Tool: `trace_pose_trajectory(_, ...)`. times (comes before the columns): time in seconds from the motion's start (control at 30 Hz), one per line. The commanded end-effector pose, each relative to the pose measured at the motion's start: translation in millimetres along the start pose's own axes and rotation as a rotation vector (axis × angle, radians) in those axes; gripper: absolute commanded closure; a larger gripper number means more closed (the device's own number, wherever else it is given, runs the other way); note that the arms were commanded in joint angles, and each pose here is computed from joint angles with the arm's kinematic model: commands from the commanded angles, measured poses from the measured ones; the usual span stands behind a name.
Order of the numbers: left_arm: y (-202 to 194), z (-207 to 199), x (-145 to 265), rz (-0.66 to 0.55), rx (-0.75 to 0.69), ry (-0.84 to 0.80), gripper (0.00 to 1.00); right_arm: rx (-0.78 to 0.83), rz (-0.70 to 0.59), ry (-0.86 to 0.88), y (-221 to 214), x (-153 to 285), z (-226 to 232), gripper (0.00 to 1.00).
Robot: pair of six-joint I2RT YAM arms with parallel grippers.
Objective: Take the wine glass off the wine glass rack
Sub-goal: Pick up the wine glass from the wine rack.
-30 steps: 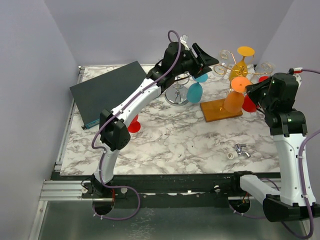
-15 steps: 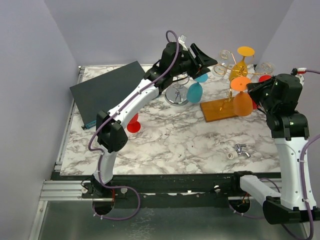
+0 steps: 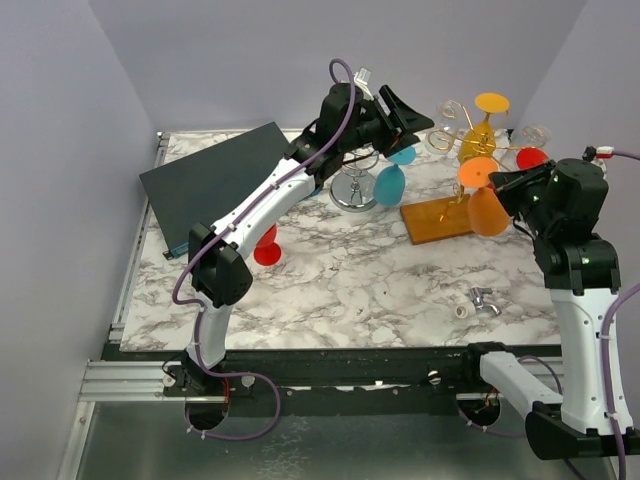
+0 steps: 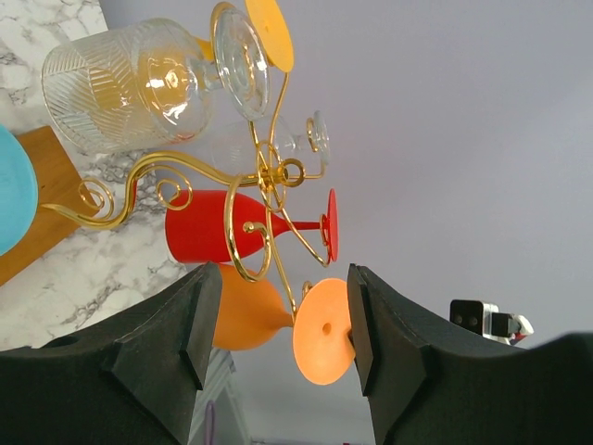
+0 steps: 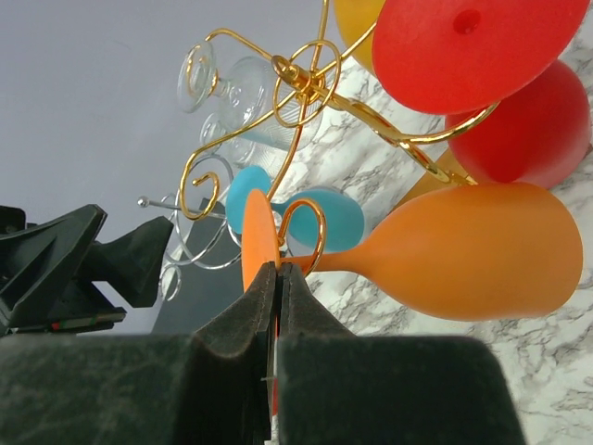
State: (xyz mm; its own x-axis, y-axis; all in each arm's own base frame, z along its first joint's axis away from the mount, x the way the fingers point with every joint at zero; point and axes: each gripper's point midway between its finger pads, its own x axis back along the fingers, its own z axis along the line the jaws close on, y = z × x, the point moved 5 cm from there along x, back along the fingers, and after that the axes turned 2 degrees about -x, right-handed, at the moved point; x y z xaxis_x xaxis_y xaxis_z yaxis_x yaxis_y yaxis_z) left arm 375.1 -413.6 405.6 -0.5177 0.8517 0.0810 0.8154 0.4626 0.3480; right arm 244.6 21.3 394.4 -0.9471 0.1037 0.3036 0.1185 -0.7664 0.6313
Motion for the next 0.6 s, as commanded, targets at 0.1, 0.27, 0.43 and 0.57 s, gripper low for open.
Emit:
trace_pose_trajectory(0.1, 3.8, -17.4, 15.8, -0.017, -0.029, -0.027, 0.37, -0.062, 0.025, 0.057, -5.2, 4.4, 5.5, 0.99)
trace_pose_trajectory(0.27, 4.7, -17.0, 17.4, -0.019, -0.029, -0.025, 0.37, -0.092, 0.038, 0.074, -7.5, -0.5, 8.8, 0.99)
trace_pose_trajectory(0.43, 6.6, -16.2, 18.7, -0.022, -0.028, -0.023, 0.37, -0.122, 0.027, 0.082, -8.0, -3.6, 9.0, 0.99)
trace_pose_trajectory(0.57, 7.9, -15.9, 19.3, -0.024, -0.028, -0.023, 0.37, -0.151, 0.005, 0.084, -6.5, -5.5, 8.6, 0.99)
